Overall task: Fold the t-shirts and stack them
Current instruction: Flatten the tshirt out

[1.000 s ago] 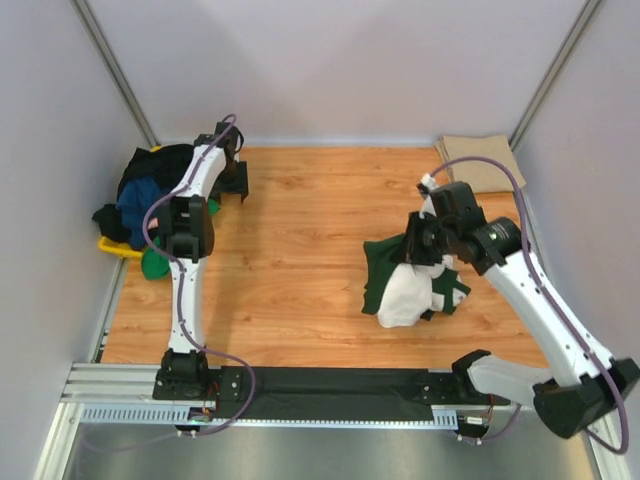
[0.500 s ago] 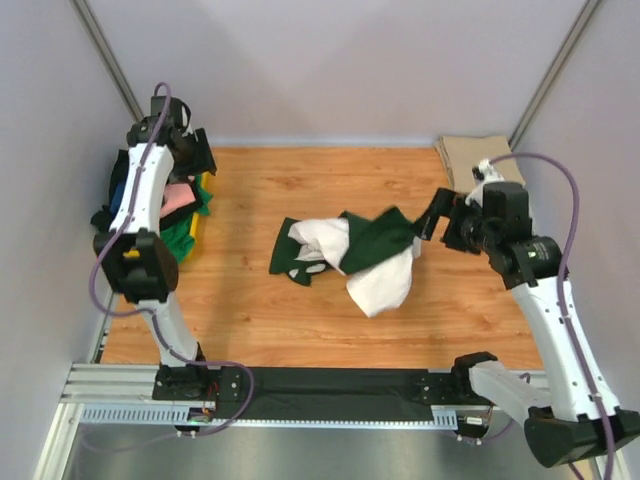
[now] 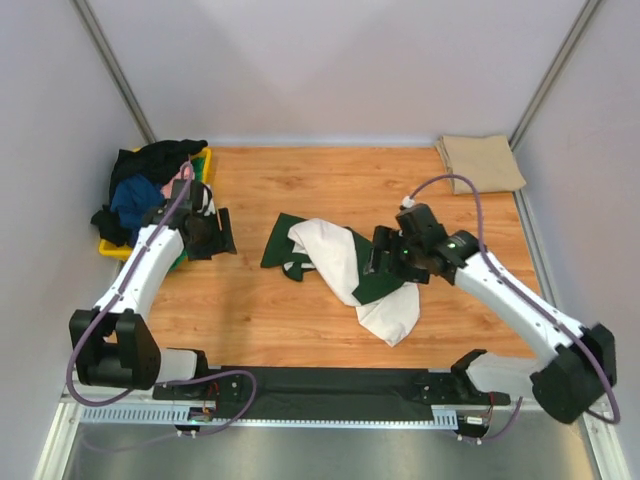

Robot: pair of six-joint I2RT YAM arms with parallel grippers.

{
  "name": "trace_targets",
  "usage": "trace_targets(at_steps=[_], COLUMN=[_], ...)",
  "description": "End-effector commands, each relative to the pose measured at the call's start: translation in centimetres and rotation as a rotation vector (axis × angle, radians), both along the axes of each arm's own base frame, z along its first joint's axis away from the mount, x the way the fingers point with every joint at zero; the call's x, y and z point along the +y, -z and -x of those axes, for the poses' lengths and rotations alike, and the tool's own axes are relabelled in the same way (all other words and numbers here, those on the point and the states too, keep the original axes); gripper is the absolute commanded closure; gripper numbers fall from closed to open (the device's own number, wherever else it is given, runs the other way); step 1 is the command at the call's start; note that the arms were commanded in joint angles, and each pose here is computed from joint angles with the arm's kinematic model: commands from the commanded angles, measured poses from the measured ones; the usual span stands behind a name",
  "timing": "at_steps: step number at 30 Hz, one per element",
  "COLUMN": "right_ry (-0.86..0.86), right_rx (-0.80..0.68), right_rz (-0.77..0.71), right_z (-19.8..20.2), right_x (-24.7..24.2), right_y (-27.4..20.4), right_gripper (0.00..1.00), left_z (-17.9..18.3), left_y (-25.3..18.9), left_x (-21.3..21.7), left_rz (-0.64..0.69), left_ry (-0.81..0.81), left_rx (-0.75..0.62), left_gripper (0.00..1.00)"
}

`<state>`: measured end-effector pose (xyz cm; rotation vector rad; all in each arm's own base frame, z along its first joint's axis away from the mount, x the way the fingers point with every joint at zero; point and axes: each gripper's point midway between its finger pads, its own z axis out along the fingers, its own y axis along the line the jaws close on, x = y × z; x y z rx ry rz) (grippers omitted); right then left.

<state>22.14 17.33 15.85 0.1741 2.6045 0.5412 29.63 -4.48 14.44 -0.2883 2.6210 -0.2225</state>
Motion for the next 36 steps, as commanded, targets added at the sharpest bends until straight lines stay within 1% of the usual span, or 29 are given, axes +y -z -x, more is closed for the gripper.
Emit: trace_targets(at_steps=[1,2,3,5,6,9,11,15,20,22,27,31,36], right_ry=[0.053,0.024,0.012,-0.026,-0.014,0.027,0.06,0.089,0.116,0.138,0.125,0.119,0.108], right_rx=[0.024,0.027,0.058,0.06,0.071,0.014,0.003,-0.005,0.044,0.053,0.089,0.112,0.145], right_rz=[0.098,0.118,0.166,0.192,0.247,0.3,0.302,0.363,0.434,0.438,0.478,0.495,0.499], right_z=[-1.9,-1.7,-1.9,-2.4,-2.9,-5.2,-6.9,-8.8,-9.9,-10.5,-11.4,-11.8,-11.1], right_x=[1.4,2.4,2.9,4.4,4.1,3.0,2.0,0.0,-2.4,-3.4,-4.4,-4.8,-4.9], right_y=[2.6,3.1,4.7,4.8,5.8,4.7,3.6,2.5,3.9,4.2,5.7,6.8,8.2], right_gripper=[0.05,0.07,0.08,0.11,0.12,0.13,0.13,0.13,0.13,0.13,0.15,0.27,0.41], left_z=[-0.2,0.1,0.2,0.3,0.2,0.5,0.6,0.7,0.8,0.9,0.9,0.9,0.9], left_y=[-1.2,-1.1,-1.1,-1.5,-1.7,-1.9,-1.9,-2.1,-2.4,-2.3,-2.4,-2.3,-2.3], left_x=[-0.3,-0.3,-0.4,-0.8,-1.0,-1.2,-1.3,-2.0,-2.2,-2.3,-2.6,-2.6,-2.5], left_rz=[-0.003,-0.002,0.0,0.004,0.008,0.008,0.009,0.029,0.038,0.043,0.053,0.052,0.05], left_ry=[0.034,0.036,0.042,0.053,0.061,0.068,0.074,0.098,0.103,0.105,0.113,0.114,0.113], left_rx=[-0.115,-0.11,-0.107,-0.122,-0.13,-0.139,-0.144,-0.145,-0.158,-0.156,-0.157,-0.156,-0.156], left_gripper=[0.28,0.28,0.29,0.29,0.29,0.29,0.3,0.3,0.3,0.3,0.3,0.3,0.3])
